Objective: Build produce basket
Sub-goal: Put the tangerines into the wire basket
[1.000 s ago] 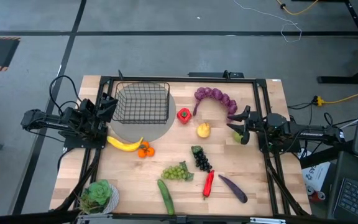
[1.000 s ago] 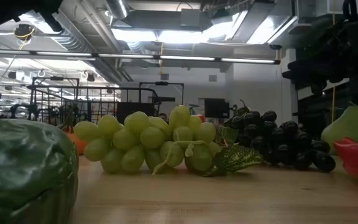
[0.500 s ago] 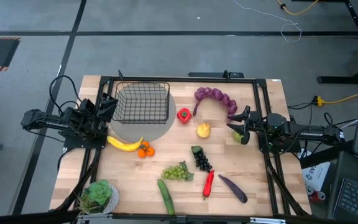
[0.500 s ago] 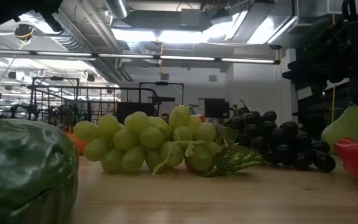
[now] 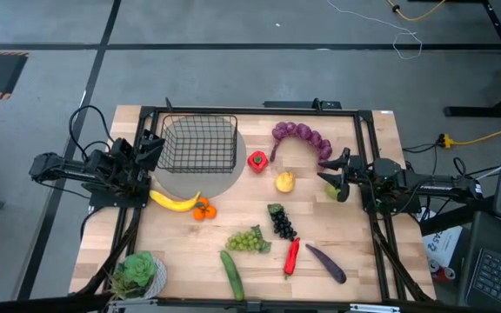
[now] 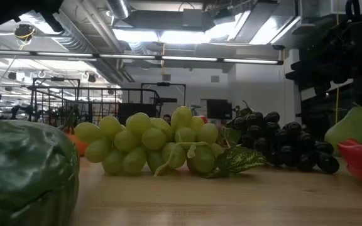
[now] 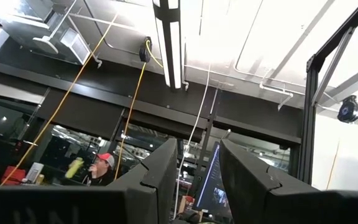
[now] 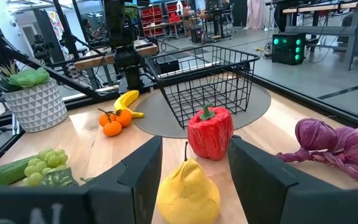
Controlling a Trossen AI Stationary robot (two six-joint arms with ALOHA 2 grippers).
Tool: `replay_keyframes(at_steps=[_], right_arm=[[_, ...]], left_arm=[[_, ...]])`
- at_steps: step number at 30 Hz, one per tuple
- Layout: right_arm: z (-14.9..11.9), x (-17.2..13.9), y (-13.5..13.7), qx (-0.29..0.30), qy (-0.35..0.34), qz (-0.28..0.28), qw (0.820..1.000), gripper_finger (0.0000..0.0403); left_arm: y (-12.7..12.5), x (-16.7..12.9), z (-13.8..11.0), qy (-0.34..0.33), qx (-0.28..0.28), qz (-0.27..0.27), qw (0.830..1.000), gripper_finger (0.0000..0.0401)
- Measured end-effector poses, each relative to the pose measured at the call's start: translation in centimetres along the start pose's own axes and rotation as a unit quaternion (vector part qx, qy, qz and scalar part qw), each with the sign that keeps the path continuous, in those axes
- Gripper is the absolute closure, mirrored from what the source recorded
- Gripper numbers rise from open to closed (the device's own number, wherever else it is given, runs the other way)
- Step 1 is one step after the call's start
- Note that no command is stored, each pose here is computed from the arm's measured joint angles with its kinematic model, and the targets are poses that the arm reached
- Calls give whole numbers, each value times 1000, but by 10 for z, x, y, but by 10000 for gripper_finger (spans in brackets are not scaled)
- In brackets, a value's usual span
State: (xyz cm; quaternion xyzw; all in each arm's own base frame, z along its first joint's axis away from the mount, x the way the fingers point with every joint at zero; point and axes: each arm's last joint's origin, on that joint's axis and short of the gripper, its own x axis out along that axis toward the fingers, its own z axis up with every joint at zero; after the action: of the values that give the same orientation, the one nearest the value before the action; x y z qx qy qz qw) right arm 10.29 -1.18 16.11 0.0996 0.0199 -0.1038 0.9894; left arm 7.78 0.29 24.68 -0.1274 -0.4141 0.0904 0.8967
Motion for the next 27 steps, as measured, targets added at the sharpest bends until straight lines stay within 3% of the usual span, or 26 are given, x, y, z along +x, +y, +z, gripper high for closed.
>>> replay_keyframes(at_steps=[4, 7, 18, 27], right_arm=[[0, 0, 0, 0, 0, 0, 1000, 219], [0, 0, 0, 0, 0, 0, 1000, 219], [0, 0, 0, -1, 1, 0, 1000, 219], [0, 0, 0, -1, 2, 0, 1000, 219]], left_arm=[[0, 0, -5, 25, 12, 2, 1000, 286], [2, -1, -16, 83, 56, 5, 995, 286], [11, -17, -55, 291, 120, 23, 949, 286], [12, -19, -57, 304, 102, 32, 947, 286]])
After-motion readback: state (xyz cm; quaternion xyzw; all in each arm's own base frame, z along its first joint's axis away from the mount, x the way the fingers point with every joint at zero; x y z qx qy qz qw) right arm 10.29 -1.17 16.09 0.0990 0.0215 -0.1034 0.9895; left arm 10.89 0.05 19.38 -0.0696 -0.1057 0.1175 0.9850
